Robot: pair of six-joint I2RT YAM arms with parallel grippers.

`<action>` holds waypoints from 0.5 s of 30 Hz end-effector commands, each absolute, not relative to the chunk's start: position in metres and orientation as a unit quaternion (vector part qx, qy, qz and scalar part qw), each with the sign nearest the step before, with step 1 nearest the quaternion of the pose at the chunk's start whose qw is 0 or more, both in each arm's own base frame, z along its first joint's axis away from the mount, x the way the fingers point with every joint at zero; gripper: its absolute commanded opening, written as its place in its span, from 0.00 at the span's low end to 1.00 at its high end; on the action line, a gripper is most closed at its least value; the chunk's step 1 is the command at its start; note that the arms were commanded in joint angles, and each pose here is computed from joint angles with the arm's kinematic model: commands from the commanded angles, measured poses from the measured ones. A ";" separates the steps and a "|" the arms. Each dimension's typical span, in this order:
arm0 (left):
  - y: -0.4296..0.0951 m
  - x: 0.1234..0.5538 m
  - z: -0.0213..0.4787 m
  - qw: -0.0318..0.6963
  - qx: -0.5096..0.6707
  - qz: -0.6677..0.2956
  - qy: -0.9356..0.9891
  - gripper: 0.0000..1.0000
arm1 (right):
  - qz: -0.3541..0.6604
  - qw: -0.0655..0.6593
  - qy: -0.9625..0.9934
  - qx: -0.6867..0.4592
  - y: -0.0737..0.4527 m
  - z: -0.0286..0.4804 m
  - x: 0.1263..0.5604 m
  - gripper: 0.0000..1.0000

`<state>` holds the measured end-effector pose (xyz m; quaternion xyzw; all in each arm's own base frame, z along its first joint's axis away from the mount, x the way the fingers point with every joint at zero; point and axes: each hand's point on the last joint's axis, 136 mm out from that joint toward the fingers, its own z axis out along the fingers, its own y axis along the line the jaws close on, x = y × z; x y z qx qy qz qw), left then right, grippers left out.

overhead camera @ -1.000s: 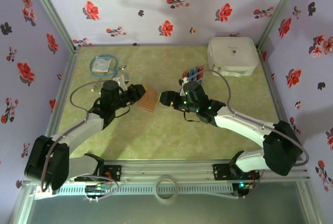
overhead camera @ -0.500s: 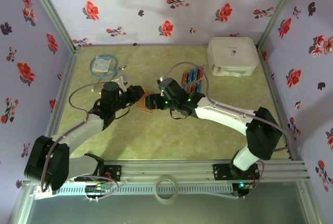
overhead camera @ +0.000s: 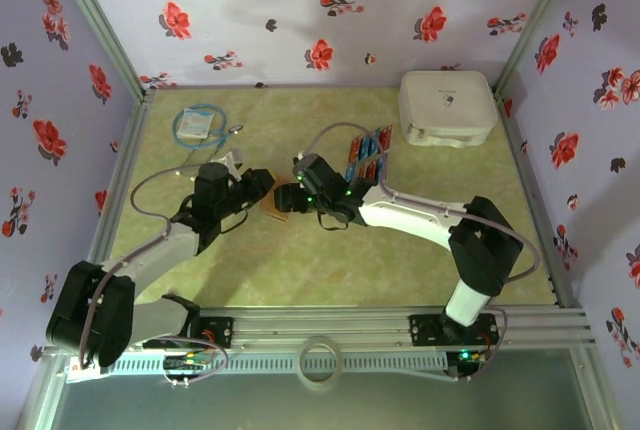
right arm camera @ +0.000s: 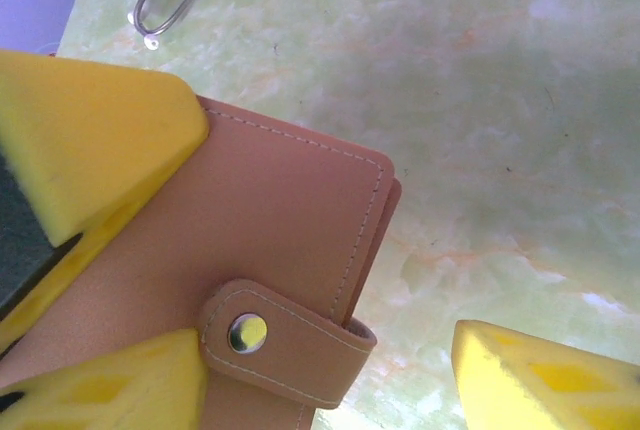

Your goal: Put the credit cards into the card holder

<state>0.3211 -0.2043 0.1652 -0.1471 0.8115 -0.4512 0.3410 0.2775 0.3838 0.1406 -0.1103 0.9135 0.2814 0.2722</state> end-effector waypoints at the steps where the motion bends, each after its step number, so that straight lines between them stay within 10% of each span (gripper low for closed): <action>1: -0.204 0.321 0.186 0.361 -0.142 -0.474 0.791 0.00 | 0.186 0.308 0.931 -0.067 0.347 0.118 0.301 0.62; 15: -0.203 0.323 0.173 0.357 -0.138 -0.457 0.803 0.00 | 0.183 0.299 0.936 -0.020 0.296 0.119 0.277 0.58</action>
